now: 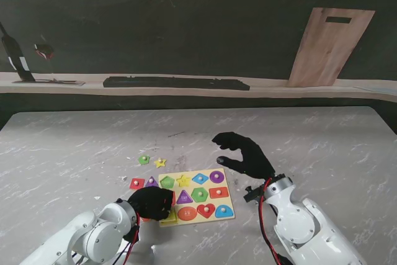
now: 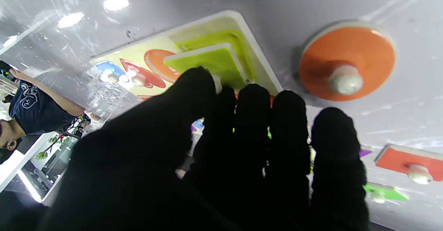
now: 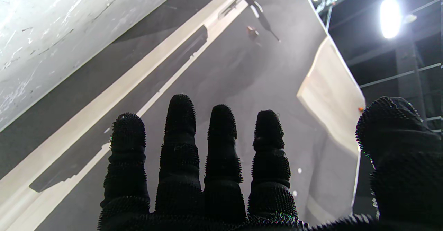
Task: Fit puzzle pieces into a puzzle board
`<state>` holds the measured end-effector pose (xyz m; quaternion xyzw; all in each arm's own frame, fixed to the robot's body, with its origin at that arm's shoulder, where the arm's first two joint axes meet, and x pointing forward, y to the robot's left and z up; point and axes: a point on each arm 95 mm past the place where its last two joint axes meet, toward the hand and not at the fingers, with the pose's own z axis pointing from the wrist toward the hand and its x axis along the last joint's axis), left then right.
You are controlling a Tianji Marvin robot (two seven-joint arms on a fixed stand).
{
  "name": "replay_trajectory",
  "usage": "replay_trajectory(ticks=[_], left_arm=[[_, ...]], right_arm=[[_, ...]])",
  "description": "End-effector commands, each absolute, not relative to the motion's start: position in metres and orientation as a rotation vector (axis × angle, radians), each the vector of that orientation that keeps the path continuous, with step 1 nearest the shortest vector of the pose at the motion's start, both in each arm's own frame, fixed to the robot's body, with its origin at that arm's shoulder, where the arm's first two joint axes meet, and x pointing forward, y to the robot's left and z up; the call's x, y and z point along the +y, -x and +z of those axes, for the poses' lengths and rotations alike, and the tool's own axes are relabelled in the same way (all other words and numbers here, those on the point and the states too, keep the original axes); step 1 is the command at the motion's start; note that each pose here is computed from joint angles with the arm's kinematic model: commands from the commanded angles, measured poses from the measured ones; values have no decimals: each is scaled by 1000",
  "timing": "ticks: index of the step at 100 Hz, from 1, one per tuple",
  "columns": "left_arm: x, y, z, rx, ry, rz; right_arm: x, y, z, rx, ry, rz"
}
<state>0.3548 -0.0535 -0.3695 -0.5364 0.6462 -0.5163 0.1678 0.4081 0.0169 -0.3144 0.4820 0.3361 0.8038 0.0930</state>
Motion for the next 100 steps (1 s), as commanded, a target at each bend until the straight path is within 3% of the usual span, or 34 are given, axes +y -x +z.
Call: replay_trajectory(ticks=[1, 100], left_arm=[[-55, -354, -375, 1850, 1537, -1459], [-57, -359, -385, 1880, 1474, -1438]], right_arm=[[20, -405, -317, 998, -1432, 2390], [17, -404, -316, 981, -1438, 2394]])
